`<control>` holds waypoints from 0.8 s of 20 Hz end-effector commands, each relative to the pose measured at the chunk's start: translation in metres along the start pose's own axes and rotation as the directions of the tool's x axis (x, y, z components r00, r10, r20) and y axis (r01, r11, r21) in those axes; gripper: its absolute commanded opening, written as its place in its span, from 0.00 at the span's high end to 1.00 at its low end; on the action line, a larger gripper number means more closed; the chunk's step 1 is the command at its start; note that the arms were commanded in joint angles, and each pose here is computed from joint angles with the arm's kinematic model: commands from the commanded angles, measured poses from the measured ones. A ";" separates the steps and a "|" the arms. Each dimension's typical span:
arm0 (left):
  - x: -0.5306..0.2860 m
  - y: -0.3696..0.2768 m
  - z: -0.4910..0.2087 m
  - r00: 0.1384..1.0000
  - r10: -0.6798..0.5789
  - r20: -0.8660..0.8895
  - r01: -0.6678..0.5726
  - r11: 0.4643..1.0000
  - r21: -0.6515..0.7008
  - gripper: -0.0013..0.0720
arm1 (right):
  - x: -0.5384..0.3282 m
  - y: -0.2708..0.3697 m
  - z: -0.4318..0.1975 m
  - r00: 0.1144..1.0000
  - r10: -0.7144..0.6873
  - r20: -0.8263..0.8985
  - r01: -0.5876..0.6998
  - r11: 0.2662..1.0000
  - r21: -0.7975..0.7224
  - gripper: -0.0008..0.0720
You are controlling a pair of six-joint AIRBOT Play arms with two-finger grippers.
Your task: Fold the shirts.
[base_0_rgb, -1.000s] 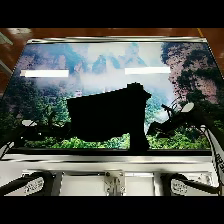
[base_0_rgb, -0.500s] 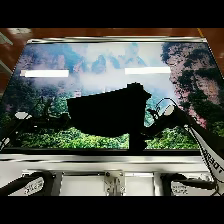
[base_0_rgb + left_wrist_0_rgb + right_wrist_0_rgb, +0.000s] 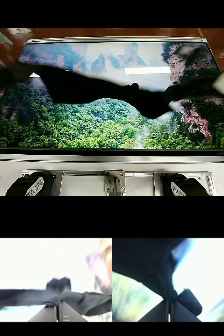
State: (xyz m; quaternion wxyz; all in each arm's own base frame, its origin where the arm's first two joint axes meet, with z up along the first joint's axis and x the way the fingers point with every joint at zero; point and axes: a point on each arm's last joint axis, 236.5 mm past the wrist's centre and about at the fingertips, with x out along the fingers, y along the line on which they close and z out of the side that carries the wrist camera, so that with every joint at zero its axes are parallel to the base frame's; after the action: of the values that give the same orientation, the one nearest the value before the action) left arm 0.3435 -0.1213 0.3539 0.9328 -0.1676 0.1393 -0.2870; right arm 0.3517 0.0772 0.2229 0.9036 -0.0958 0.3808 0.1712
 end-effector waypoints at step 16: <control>-0.114 -0.017 0.008 0.940 0.338 -0.048 -0.329 0.935 0.131 0.93 | -0.202 -0.046 0.091 0.871 -0.316 0.376 0.297 0.949 0.108 0.90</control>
State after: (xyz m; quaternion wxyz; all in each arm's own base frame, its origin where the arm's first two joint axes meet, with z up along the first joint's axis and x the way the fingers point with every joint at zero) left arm 0.2156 -0.0976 0.4585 0.9724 -0.0786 0.0741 -0.2068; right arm 0.2513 0.0163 0.4973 0.9902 -0.1247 0.0502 0.0373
